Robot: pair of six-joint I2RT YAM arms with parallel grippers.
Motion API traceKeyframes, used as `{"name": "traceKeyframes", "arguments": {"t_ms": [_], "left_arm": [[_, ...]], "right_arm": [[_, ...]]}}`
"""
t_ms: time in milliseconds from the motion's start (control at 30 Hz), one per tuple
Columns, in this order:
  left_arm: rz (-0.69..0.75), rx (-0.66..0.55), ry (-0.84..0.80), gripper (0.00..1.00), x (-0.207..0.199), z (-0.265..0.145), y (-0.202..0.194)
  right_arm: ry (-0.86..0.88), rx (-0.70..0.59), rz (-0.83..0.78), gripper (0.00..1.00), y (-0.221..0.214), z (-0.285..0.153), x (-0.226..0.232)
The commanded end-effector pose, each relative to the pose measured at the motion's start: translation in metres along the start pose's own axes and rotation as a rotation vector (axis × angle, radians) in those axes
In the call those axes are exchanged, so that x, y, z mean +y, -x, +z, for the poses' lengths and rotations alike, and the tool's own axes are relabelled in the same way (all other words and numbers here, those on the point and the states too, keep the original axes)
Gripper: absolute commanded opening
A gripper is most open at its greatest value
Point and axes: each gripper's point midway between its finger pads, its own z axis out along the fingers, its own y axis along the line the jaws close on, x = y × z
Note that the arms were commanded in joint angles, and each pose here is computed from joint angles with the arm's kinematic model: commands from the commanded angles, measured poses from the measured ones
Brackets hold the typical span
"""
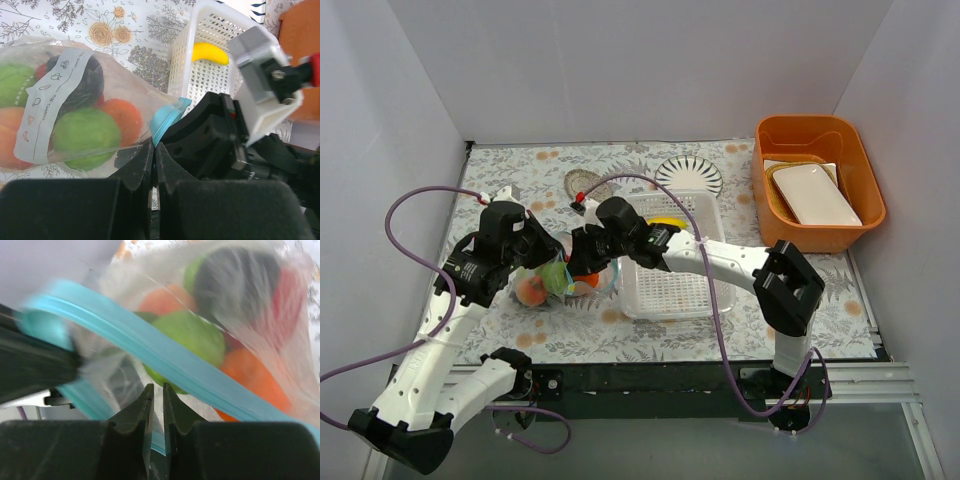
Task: Place the food in the zip-top bag and seal the zipper
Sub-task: Place the fake fruit in the zipper food storage bag.
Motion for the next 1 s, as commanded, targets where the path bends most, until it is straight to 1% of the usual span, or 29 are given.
{"name": "traceKeyframes", "arguments": {"t_ms": [0, 100, 133, 167, 233, 333, 500, 533, 600, 633, 667, 700, 733, 767, 800, 833, 867, 967], "left_arm": [[0.005, -0.031, -0.039, 0.00, -0.011, -0.008, 0.011], [0.005, -0.044, -0.028, 0.00, -0.011, -0.009, 0.015], [0.003, -0.052, -0.019, 0.00, -0.009, -0.010, 0.017], [0.003, -0.056, -0.015, 0.00, -0.009, -0.012, 0.018], [0.000, -0.076, -0.014, 0.00, -0.008, -0.015, 0.021], [0.000, -0.084, -0.022, 0.01, -0.010, -0.017, 0.023], [-0.003, -0.063, -0.028, 0.01, -0.011, -0.013, 0.019], [-0.001, -0.058, -0.029, 0.01, -0.011, -0.012, 0.018], [0.000, -0.047, -0.029, 0.00, -0.010, -0.010, 0.014], [0.000, -0.043, -0.027, 0.00, -0.008, -0.009, 0.013], [-0.001, -0.041, -0.026, 0.00, -0.007, -0.009, 0.011], [-0.003, -0.043, -0.026, 0.00, -0.007, -0.009, 0.011], [-0.003, -0.044, -0.026, 0.00, -0.006, -0.009, 0.010], [-0.005, -0.047, -0.027, 0.01, -0.006, -0.009, 0.010], [-0.005, -0.047, -0.029, 0.01, -0.005, -0.008, 0.009], [-0.004, -0.045, -0.029, 0.01, -0.005, -0.008, 0.009], [-0.006, -0.046, -0.030, 0.00, -0.005, -0.008, 0.009], [-0.005, -0.044, -0.037, 0.01, -0.007, -0.007, 0.009]], "right_arm": [[0.108, -0.057, -0.071, 0.21, 0.027, -0.005, 0.037], [0.071, -0.046, -0.063, 0.21, 0.021, -0.007, 0.027], [0.063, -0.066, -0.069, 0.21, 0.024, -0.015, 0.029], [0.034, -0.090, -0.074, 0.24, 0.027, -0.019, 0.024], [0.022, -0.111, -0.074, 0.27, 0.029, -0.028, 0.020], [0.023, -0.095, -0.055, 0.27, 0.029, -0.027, 0.012], [0.062, -0.048, -0.037, 0.26, 0.023, -0.016, 0.014], [0.039, -0.024, -0.029, 0.26, 0.018, -0.016, 0.009], [-0.025, -0.050, -0.040, 0.26, 0.023, -0.021, 0.002], [-0.055, -0.068, -0.056, 0.26, 0.026, -0.033, 0.002], [-0.127, -0.118, -0.063, 0.31, 0.034, -0.040, -0.008], [-0.182, -0.120, -0.057, 0.34, 0.023, -0.046, -0.022], [-0.185, -0.205, -0.082, 0.35, 0.037, -0.066, -0.012], [-0.251, -0.266, -0.081, 0.43, 0.043, -0.078, -0.022], [-0.307, -0.277, -0.069, 0.49, 0.029, -0.086, -0.040], [-0.315, -0.349, -0.075, 0.51, 0.041, -0.108, -0.032], [-0.389, -0.401, -0.055, 0.56, 0.044, -0.121, -0.045], [-0.523, -0.439, -0.018, 0.67, 0.044, -0.150, -0.070]]}}
